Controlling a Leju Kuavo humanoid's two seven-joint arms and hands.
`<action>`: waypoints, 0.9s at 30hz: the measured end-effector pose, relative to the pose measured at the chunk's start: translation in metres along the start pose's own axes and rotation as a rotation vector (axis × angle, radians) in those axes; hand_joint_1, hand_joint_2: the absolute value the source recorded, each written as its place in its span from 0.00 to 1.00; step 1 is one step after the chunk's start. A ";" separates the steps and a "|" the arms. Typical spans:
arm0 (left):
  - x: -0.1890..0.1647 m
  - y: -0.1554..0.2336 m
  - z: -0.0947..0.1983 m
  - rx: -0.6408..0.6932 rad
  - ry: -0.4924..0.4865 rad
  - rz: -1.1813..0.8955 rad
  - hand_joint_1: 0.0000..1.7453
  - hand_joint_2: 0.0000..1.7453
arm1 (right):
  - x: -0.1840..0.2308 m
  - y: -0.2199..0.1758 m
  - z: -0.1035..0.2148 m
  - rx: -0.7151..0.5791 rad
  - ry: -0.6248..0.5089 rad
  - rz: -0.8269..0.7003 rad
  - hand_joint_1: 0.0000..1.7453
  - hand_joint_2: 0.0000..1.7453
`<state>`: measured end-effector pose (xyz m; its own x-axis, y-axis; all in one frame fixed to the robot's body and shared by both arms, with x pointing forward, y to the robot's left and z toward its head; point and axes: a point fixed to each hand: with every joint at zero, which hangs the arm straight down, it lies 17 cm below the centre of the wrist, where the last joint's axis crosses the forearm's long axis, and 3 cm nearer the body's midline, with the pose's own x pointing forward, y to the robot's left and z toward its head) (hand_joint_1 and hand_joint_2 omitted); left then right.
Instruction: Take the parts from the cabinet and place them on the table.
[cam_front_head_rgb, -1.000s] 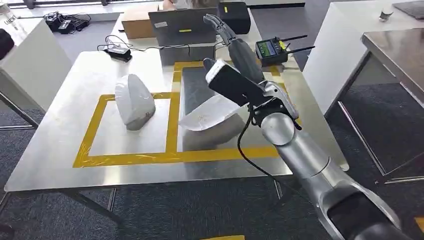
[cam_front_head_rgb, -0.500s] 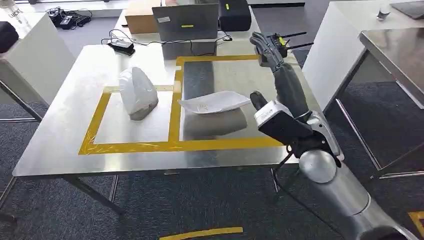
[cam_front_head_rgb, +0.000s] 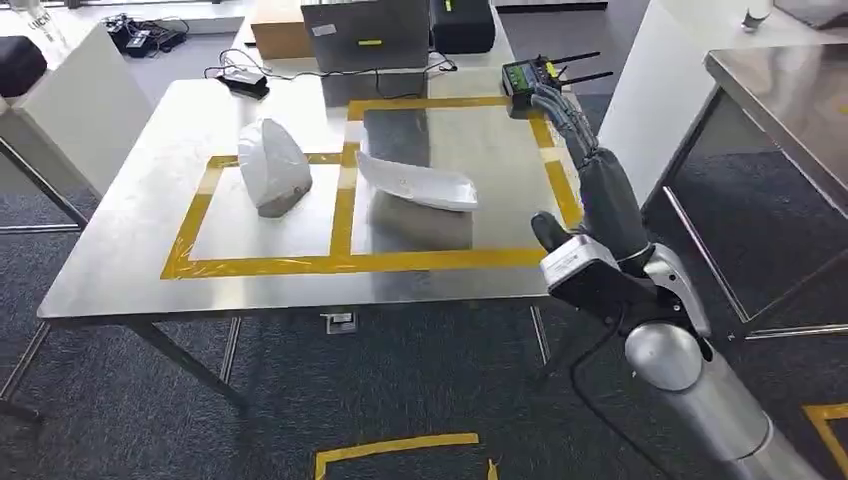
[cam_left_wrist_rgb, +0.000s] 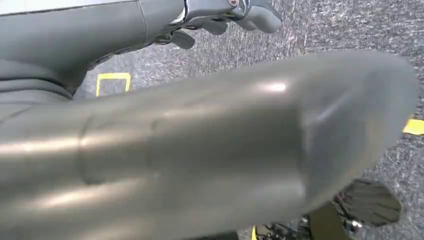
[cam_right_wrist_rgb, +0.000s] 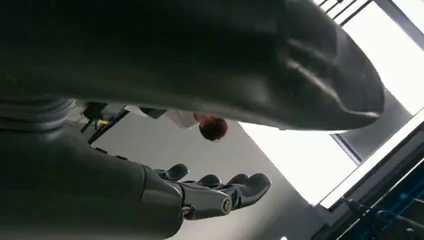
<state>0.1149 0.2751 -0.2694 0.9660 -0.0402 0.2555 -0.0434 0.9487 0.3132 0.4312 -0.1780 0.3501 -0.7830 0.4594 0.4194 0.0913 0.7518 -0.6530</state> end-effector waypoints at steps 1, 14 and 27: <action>-0.002 0.000 0.000 0.000 0.004 0.006 0.00 0.00 | -0.002 0.002 0.004 -0.002 0.008 -0.003 0.00 0.00; -0.052 -0.003 0.006 -0.003 0.195 0.064 0.00 0.00 | -0.095 0.026 0.113 0.042 0.352 -0.092 0.00 0.00; -0.020 0.001 0.002 0.002 0.002 -0.030 0.00 0.00 | -0.225 0.156 0.468 0.227 1.412 -0.509 0.00 0.00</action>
<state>0.0951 0.2764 -0.2725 0.9674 -0.0681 0.2440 -0.0147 0.9465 0.3224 0.3340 -0.3856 -0.1419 0.5245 0.3429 0.7793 -0.1958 0.9394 -0.2815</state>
